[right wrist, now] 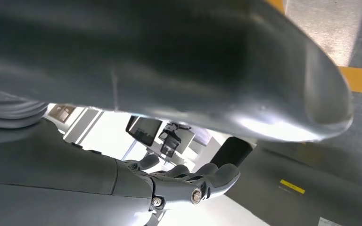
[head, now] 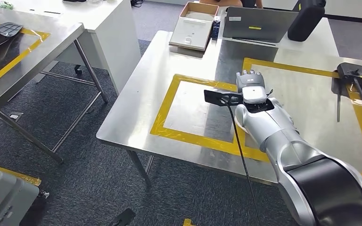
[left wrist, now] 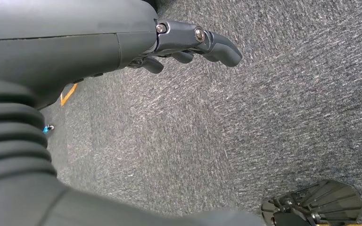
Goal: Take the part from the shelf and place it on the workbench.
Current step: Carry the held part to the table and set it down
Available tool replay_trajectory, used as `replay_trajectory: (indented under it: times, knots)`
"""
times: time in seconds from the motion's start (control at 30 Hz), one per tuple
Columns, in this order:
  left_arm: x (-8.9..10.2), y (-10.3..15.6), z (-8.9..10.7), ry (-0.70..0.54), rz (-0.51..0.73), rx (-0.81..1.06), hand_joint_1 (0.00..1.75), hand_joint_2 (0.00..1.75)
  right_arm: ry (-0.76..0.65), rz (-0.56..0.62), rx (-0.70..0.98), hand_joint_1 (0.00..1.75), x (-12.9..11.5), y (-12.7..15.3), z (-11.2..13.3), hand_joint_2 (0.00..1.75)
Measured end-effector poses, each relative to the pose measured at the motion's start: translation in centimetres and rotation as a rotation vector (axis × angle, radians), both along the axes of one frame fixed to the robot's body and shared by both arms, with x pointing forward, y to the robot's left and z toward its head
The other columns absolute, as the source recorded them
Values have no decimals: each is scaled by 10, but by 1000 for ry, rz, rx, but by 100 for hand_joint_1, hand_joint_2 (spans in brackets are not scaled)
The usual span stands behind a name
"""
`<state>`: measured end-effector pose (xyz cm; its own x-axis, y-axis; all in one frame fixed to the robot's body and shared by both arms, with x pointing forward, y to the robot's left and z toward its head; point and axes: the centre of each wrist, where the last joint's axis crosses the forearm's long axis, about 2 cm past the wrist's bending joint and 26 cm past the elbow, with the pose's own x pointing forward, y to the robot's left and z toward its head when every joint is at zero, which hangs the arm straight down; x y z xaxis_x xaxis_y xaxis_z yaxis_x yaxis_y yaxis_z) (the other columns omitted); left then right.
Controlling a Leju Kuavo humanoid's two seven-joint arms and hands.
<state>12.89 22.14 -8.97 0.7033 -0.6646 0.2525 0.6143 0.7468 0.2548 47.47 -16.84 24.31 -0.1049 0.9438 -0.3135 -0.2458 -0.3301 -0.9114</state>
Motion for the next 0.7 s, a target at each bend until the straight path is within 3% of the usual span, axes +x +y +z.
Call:
replay_trajectory:
  times: [0.7]
  knots:
    - [-1,0,0,0,-5,15,0,0,-13,-21,5,0,0,-7,-6,0]
